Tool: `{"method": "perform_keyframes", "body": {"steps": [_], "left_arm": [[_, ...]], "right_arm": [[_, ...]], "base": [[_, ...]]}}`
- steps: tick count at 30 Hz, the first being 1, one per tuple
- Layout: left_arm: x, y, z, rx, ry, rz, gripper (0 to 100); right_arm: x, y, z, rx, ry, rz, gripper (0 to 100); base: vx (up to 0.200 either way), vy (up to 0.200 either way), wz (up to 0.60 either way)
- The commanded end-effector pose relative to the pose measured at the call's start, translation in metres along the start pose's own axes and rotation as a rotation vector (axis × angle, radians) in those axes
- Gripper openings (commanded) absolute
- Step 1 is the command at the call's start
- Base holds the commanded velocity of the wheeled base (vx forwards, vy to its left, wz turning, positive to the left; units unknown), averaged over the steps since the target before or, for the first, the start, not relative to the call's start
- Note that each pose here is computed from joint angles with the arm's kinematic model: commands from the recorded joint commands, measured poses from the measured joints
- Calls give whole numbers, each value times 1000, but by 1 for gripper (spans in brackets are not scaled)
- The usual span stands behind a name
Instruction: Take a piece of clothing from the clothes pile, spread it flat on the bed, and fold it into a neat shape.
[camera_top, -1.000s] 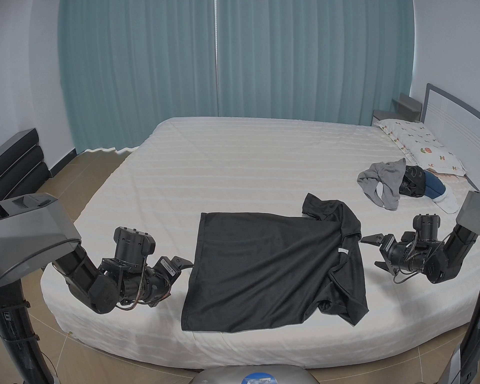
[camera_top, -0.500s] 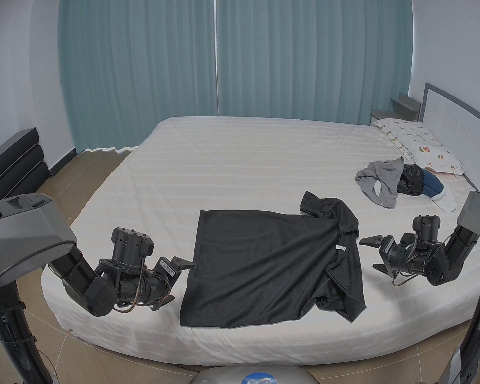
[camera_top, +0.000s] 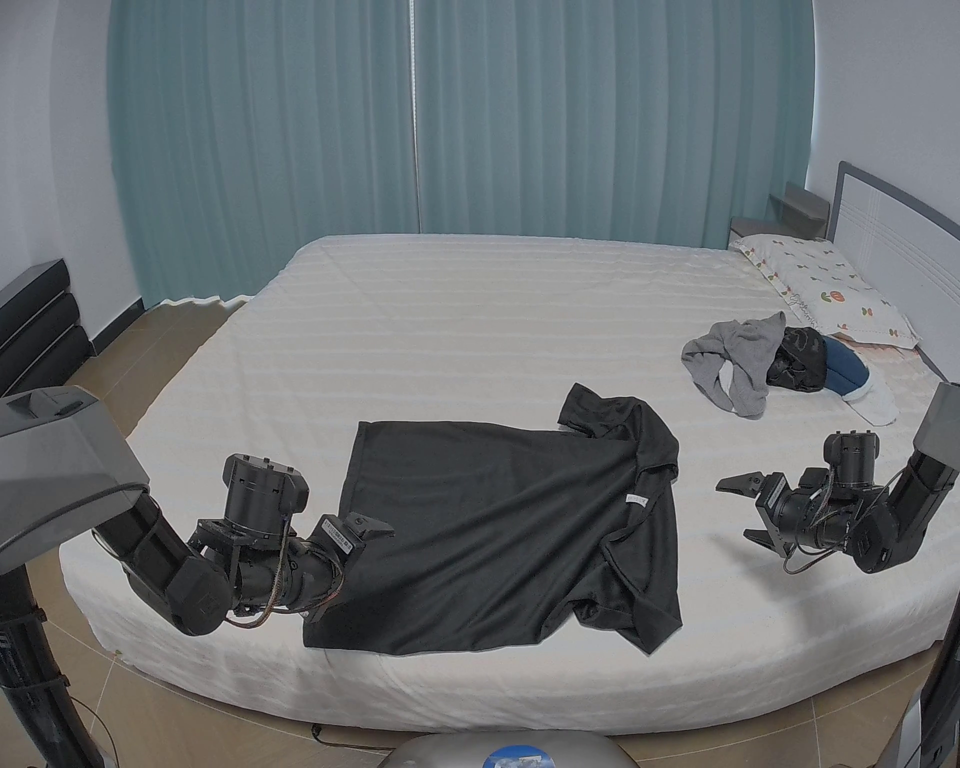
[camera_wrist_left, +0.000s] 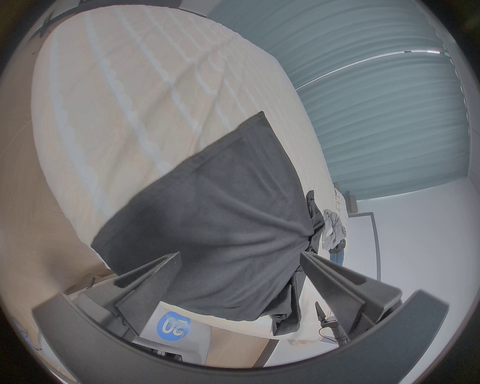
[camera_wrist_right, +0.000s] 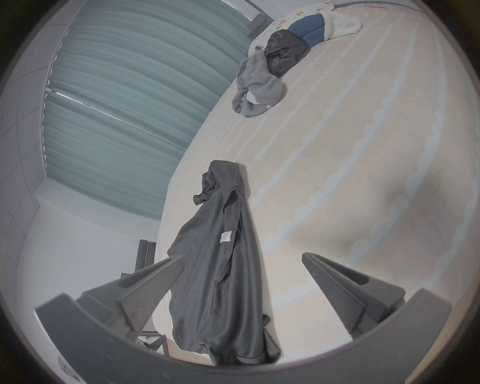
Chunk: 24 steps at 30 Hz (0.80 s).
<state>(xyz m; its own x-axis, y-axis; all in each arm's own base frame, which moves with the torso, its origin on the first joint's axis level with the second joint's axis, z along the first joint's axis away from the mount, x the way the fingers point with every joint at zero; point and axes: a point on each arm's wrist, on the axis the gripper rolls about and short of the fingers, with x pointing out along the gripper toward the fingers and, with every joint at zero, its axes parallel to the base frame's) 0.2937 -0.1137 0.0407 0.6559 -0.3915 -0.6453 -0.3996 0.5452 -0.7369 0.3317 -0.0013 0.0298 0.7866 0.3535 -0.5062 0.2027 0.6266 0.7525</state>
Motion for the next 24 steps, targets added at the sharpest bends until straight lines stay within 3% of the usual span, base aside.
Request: {"method": "perform_keyframes", "body": {"steps": [1, 9, 16, 24], "left_arm": [[0, 0, 0, -1, -4, -1, 100], [-2, 0, 0, 0, -8, 6, 100], [-2, 6, -2, 21, -8, 27, 100], [3, 32, -4, 144, 8, 137, 100]], "right_arm": [[1, 1, -3, -4, 10, 2, 100], [3, 2, -5, -6, 18, 2, 100], [4, 2, -7, -8, 24, 0, 100], [6, 3, -14, -17, 44, -4, 100]], "base": [[-200, 0, 0], [-200, 0, 0], [0, 0, 0], [0, 0, 0]]}}
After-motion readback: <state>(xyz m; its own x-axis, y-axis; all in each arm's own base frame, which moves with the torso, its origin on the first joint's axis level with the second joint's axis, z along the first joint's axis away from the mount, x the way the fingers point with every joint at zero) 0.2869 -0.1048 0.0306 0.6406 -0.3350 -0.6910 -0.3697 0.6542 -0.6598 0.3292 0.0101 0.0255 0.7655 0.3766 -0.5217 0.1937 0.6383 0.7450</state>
